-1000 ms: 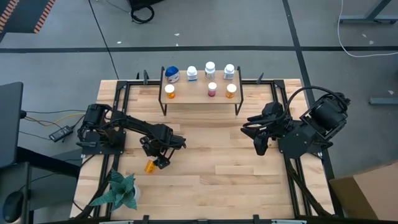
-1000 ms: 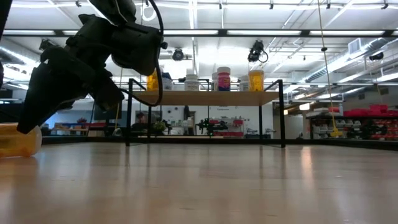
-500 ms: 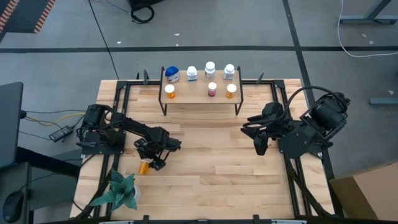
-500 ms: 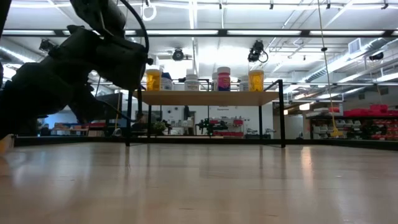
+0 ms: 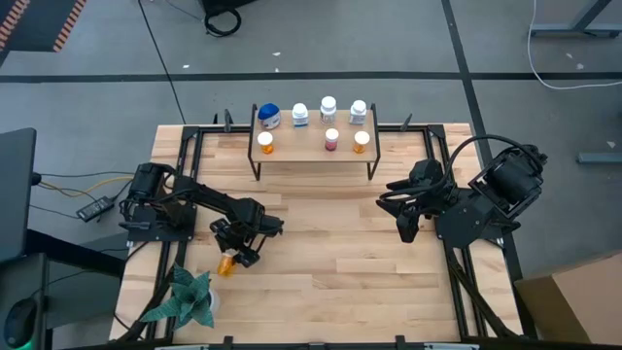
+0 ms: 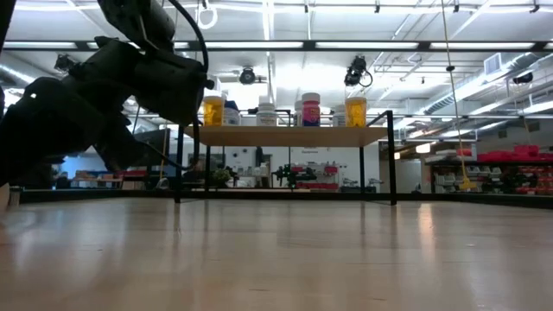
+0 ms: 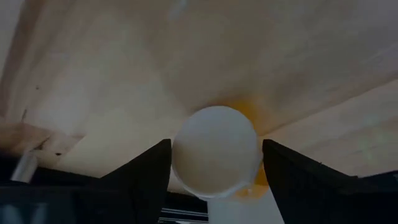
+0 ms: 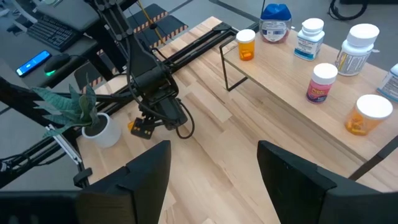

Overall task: Pick and place medicine bottles onto shelf by color
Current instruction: Put the orange pill bottle on the shelf

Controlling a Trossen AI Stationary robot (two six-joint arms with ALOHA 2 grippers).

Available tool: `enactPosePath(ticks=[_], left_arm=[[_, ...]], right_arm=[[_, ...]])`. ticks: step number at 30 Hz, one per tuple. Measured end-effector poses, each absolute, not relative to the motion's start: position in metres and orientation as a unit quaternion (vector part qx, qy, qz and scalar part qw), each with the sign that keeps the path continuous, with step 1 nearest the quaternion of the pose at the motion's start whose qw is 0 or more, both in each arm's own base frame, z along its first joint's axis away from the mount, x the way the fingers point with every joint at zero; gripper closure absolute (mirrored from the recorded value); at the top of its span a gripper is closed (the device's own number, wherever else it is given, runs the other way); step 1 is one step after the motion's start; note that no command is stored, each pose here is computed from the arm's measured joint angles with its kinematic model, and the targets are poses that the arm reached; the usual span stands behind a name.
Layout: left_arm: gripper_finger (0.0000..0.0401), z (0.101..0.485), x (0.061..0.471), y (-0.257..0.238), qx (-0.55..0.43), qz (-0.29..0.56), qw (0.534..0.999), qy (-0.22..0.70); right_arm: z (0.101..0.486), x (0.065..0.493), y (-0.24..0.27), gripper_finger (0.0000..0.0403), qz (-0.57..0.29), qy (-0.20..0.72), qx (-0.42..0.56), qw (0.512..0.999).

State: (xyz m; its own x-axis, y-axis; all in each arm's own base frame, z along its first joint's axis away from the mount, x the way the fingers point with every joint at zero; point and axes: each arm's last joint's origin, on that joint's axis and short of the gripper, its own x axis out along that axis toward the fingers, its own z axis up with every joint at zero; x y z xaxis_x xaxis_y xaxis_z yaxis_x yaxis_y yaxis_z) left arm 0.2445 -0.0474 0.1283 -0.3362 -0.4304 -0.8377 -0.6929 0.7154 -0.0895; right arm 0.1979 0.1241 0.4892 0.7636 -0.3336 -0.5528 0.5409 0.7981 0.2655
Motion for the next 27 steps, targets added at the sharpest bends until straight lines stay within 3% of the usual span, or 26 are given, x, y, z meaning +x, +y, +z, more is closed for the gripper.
enactPosePath(ticks=[7, 16, 21, 27], left_arm=[[0.019, 0.129, 0.245, -0.048, -0.36, 0.132, 0.45, 0.806], [0.0177, 0.154, 0.269, -0.036, -0.365, 0.097, 0.487, 0.787], [0.0185, 0.181, 0.295, -0.019, -0.367, 0.092, 0.55, 0.745], [0.019, 0.24, 0.334, 0.002, -0.318, 0.086, 0.678, 0.657]], right_arm=[[0.49, 0.198, 0.124, 0.0156, -0.245, 0.239, 0.206, 0.917], [0.49, 0.198, 0.124, 0.0156, -0.245, 0.24, 0.203, 0.917], [0.49, 0.198, 0.124, 0.0156, -0.245, 0.24, 0.203, 0.917], [0.489, 0.198, 0.123, 0.0156, -0.245, 0.241, 0.202, 0.917]])
